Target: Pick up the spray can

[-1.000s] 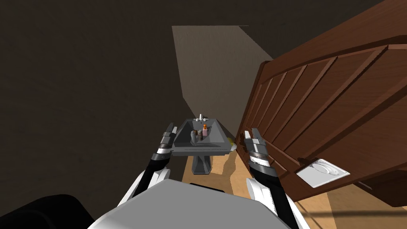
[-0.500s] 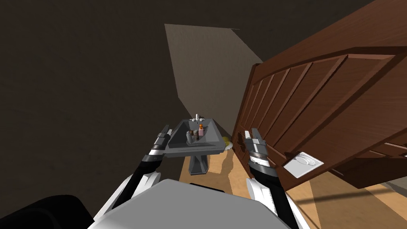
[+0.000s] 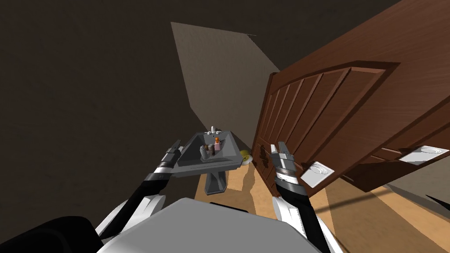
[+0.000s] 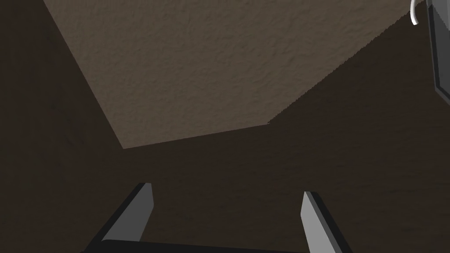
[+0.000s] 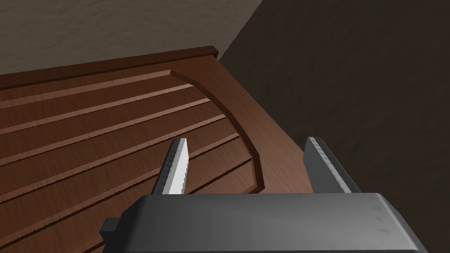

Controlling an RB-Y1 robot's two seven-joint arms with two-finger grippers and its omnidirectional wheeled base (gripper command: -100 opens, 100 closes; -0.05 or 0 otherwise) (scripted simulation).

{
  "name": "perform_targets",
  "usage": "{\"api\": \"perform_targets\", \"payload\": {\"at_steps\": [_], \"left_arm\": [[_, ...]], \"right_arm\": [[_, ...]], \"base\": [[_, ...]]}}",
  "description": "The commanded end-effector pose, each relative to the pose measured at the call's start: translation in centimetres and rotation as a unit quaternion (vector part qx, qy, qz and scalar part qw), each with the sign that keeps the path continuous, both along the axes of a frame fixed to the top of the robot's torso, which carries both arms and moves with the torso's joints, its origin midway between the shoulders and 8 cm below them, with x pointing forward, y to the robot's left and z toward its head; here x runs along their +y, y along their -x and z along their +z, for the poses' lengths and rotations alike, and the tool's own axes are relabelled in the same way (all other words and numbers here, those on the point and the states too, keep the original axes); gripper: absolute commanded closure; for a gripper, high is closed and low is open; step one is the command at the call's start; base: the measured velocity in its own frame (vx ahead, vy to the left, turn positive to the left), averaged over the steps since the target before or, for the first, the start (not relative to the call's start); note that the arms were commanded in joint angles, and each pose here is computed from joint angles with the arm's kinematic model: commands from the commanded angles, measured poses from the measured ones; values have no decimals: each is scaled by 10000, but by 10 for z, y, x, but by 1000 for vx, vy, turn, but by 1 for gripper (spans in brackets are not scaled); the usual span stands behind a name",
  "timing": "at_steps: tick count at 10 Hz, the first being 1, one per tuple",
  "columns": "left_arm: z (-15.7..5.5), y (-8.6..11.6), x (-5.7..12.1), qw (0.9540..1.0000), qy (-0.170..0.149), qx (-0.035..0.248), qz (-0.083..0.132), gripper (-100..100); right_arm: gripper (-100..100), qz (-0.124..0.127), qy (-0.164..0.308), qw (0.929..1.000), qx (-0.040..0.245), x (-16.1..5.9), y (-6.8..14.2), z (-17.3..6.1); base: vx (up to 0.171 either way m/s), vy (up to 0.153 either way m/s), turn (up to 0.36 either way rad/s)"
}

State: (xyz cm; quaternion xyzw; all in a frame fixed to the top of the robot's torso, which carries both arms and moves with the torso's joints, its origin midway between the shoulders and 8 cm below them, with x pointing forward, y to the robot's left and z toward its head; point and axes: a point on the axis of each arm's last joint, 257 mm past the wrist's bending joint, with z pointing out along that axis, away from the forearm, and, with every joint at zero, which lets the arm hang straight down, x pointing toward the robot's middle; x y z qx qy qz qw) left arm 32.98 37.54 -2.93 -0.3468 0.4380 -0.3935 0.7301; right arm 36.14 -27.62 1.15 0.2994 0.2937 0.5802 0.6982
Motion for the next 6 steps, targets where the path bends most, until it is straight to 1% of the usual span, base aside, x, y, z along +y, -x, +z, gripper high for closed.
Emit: {"api": "perform_targets", "payload": {"at_steps": [1, 2, 3, 4, 5, 6], "left_arm": [[-14, 8, 24, 9992, 70, 336, 221, -100], [-23, 13, 37, 9978, 128, 561, 342, -100], [-25, 14, 44, 9970, 126, 645, 420, -100], [-32, 21, 59, 9947, 175, 841, 558, -100], [-36, 21, 61, 9938, 191, 924, 595, -100], [-42, 30, 77, 9907, 229, 1118, 746, -100]], "right_arm": [[0, 0, 0, 10000, 0, 0, 0, 0], [0, 0, 0, 10000, 0, 0, 0, 0], [0, 0, 0, 10000, 0, 0, 0, 0], [0, 0, 0, 10000, 0, 0, 0, 0], [0, 0, 0, 10000, 0, 0, 0, 0], [0, 0, 0, 10000, 0, 0, 0, 0]], "base": [[30, -69, -197], [55, -103, -232], [34, -85, -53], [31, -80, -107], [28, -52, -86], [37, -67, -169]]}}
